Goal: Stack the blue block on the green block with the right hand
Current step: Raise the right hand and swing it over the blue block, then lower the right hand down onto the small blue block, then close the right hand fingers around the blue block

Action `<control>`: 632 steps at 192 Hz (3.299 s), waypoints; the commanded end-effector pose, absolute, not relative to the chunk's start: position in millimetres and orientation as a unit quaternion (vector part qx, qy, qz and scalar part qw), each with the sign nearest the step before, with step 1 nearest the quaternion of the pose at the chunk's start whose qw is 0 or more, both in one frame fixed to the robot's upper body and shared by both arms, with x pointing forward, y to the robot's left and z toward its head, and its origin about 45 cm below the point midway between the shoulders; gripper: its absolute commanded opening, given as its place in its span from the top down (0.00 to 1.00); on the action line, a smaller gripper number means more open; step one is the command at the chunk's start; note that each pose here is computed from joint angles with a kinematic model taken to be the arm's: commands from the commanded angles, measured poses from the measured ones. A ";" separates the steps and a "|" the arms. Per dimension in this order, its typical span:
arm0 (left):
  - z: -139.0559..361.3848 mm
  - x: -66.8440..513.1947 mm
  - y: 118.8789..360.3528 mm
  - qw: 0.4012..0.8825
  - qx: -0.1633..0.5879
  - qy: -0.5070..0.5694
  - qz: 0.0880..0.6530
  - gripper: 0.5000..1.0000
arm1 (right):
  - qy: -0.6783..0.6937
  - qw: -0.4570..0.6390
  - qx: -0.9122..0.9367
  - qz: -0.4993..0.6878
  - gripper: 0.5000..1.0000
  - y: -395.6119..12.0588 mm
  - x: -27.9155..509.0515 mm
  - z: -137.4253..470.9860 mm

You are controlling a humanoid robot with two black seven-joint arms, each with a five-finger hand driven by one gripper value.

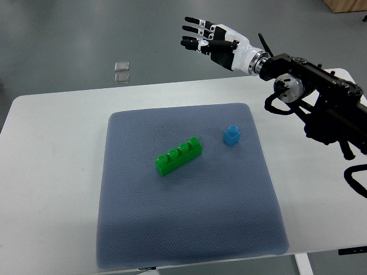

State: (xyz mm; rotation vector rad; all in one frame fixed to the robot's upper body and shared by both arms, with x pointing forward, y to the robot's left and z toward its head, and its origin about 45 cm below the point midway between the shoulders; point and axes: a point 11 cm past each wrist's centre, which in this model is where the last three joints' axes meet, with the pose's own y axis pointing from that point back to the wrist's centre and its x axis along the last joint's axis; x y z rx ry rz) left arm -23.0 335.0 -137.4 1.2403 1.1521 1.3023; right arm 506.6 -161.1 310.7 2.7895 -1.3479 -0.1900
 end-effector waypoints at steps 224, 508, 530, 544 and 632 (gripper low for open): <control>-137.4 -23.0 335.2 0.482 0.509 0.473 0.534 0.00 | 0.025 0.610 0.694 0.381 0.16 -164.2 408.6 393.6; -137.4 -23.0 335.2 0.482 0.509 0.473 0.534 0.00 | -0.060 0.581 0.694 0.422 0.46 -167.9 432.8 224.9; -137.4 -23.0 335.2 0.482 0.509 0.473 0.534 0.00 | -0.061 0.582 0.692 0.423 0.46 -166.8 434.4 221.4; -137.4 -23.0 335.4 0.482 0.509 0.472 0.535 0.00 | -0.061 0.583 0.692 0.422 0.47 -168.7 434.2 218.5; -137.4 -23.0 335.2 0.482 0.509 0.473 0.534 0.00 | -0.058 0.582 0.688 0.431 0.60 -166.7 433.4 211.4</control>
